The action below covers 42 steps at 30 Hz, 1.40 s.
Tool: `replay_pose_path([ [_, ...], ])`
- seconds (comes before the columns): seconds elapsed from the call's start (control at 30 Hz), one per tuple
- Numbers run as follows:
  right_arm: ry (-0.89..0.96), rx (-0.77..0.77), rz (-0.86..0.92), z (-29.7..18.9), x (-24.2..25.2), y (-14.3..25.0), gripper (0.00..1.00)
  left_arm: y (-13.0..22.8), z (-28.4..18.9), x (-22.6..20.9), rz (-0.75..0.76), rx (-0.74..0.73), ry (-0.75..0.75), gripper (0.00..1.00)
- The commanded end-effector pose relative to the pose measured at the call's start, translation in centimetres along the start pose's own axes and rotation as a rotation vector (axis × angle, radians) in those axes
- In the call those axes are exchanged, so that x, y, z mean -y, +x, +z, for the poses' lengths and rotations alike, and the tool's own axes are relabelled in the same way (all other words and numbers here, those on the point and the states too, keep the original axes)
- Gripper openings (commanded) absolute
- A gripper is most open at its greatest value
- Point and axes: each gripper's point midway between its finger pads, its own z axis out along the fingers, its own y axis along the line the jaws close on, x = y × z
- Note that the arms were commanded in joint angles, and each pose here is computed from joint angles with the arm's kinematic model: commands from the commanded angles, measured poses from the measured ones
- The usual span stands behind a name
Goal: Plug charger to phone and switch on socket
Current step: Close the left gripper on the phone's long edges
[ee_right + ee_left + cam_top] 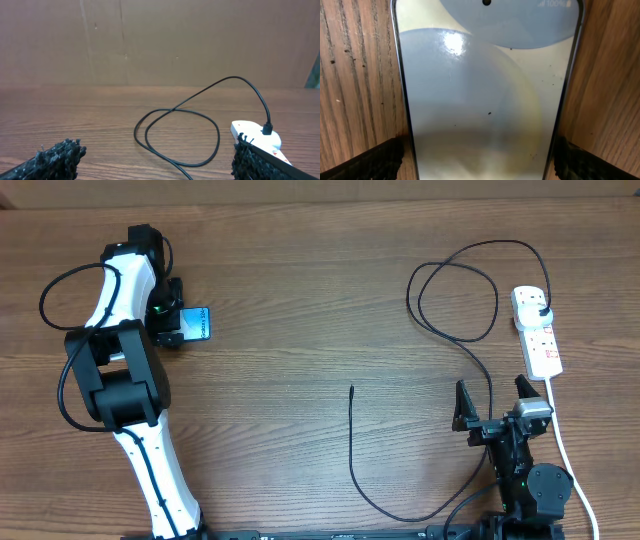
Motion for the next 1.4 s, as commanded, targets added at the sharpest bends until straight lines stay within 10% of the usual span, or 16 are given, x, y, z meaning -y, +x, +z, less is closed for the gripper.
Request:
replay_pose_path([
  [0.0, 0.005, 0.004, -0.006, 0.00, 0.13, 0.19, 1.00, 1.68, 4.04, -2.79, 0.023, -0.066, -0.126, 1.00],
  [1.37, 0.005, 0.004, -0.006, 0.00, 0.13, 0.19, 1.00, 1.37, 4.13, -2.15, 0.021, -0.053, -0.100, 0.88],
])
